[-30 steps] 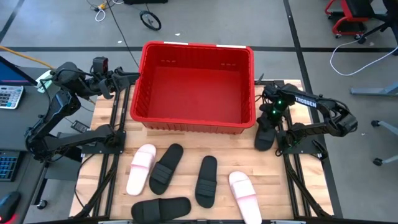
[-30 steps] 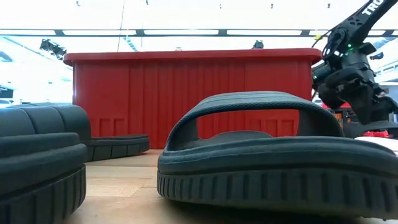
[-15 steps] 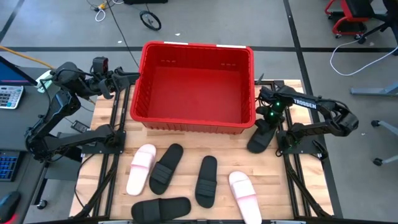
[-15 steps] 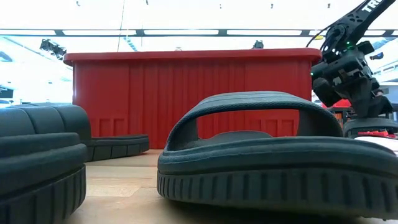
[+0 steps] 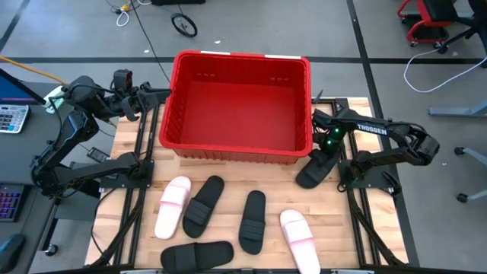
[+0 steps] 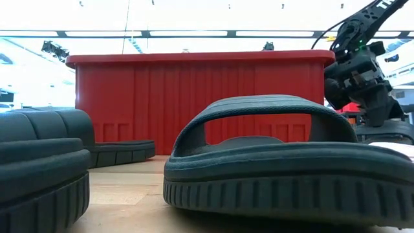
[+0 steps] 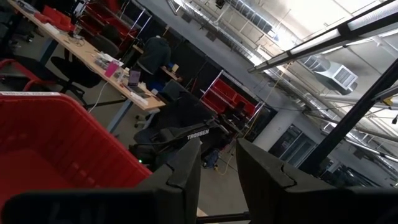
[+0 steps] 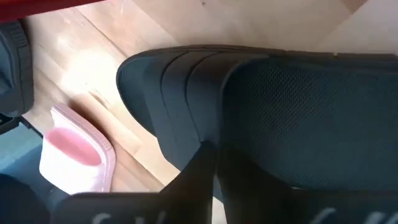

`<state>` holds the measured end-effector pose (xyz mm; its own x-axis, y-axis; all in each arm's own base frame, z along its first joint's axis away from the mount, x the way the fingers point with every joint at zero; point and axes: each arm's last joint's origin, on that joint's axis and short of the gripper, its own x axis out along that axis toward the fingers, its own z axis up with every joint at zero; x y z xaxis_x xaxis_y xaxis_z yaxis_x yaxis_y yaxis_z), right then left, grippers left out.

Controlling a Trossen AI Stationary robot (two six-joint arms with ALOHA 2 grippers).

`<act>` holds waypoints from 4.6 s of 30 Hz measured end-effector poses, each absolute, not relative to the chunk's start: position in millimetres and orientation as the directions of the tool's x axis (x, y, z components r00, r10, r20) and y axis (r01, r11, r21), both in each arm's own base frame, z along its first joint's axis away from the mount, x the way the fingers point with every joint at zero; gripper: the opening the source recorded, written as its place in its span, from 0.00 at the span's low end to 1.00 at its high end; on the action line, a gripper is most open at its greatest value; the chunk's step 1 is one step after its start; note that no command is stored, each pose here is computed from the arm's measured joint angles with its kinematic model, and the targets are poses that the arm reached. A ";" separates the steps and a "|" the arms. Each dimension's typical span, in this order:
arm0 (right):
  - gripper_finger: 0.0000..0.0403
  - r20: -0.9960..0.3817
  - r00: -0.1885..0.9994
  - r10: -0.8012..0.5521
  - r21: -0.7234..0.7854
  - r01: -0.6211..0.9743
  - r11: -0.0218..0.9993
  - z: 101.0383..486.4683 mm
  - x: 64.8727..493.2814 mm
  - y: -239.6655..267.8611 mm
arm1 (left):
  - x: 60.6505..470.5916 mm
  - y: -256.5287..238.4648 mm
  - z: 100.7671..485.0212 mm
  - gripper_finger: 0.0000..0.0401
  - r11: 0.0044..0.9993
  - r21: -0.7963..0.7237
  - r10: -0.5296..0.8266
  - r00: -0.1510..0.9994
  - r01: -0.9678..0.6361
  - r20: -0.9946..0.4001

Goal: Pick and place slides into bin
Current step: Put the black slide into the red bin

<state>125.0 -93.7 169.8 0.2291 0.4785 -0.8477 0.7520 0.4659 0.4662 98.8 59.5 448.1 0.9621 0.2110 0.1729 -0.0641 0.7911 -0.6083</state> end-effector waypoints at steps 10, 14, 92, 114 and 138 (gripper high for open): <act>0.01 -0.890 0.165 0.425 0.377 0.791 0.482 213.9 113.5 -86.1 | 98.9 59.6 447.6 0.27 0.789 -0.611 0.212 0.963 -0.067 0.168; 0.01 -0.933 0.160 0.322 0.310 0.812 0.494 253.0 105.2 -81.8 | 98.9 59.6 447.6 0.27 0.789 -0.611 0.212 0.963 -0.067 0.168; 0.00 -0.764 0.607 -0.220 0.579 0.795 0.184 211.0 296.2 -253.5 | 105.3 63.6 435.3 0.27 0.763 -0.636 0.194 0.980 -0.119 0.050; 0.28 -0.761 0.559 -0.330 0.517 0.829 0.213 210.1 277.6 -271.9 | 105.4 63.6 433.1 0.27 0.743 -0.657 0.194 0.980 -0.128 0.029; 0.32 -0.276 0.946 0.170 0.730 0.091 0.677 387.1 259.3 -97.2 | 105.4 63.6 433.2 0.27 0.734 -0.667 0.195 0.980 -0.126 0.030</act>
<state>259.3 -97.2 387.1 0.9460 0.1703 -0.2759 0.0911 0.6772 0.7301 105.4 63.6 433.2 0.9804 0.1945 0.0297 -0.1255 0.7344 -0.6670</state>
